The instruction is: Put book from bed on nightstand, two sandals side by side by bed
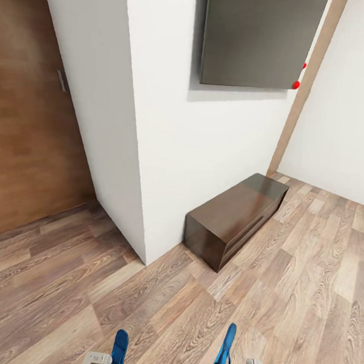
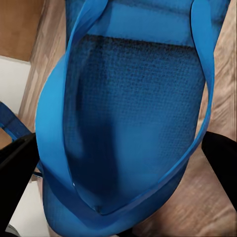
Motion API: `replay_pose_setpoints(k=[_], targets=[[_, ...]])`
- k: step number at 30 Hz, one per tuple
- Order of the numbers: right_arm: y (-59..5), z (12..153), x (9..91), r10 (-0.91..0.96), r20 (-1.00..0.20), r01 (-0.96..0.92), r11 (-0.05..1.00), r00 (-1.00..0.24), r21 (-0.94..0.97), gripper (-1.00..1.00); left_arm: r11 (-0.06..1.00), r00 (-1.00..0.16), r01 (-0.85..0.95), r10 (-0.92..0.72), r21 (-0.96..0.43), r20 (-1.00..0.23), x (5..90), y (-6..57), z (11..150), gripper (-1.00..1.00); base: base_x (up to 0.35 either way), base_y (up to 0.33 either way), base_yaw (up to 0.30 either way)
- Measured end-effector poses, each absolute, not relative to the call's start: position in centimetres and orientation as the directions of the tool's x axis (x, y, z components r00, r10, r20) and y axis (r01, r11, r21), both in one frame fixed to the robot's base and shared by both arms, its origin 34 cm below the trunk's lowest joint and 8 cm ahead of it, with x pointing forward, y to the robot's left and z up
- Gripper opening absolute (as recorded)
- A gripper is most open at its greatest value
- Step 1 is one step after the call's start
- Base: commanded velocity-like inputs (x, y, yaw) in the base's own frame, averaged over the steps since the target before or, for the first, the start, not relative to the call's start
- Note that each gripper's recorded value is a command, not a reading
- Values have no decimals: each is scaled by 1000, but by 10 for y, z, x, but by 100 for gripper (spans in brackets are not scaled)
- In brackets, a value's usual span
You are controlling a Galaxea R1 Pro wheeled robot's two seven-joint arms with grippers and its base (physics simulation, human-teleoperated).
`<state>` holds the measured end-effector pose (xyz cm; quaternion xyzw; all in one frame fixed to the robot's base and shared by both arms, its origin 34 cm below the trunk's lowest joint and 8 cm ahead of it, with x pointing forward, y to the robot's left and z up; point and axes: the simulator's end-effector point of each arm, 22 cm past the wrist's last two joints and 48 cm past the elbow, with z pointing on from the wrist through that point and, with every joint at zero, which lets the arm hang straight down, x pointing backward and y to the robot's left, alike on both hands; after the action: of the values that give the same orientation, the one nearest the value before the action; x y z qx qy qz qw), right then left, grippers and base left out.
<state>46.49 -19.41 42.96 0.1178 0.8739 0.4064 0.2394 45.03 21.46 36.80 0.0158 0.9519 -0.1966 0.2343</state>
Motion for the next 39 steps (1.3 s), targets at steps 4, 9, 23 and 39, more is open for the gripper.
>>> replay_pose_setpoints(k=[4,9,23,39], targets=[[-194,430,465,400,-323,11,642,-858,767,-100,922,-890,122,-62,-367,-452,450,215,368,-100,0,0,-283],[-194,430,465,400,-323,11,642,-858,767,-100,921,-890,123,-62,-369,-452,450,213,368,-100,0,0,-282],[-194,430,465,400,-323,11,642,-858,767,-100,919,-890,124,-63,-374,-452,450,209,368,-100,0,0,-283],[-194,430,465,400,-323,11,642,-858,767,-100,919,-890,125,-63,-375,-452,450,208,368,-100,0,0,-283]])
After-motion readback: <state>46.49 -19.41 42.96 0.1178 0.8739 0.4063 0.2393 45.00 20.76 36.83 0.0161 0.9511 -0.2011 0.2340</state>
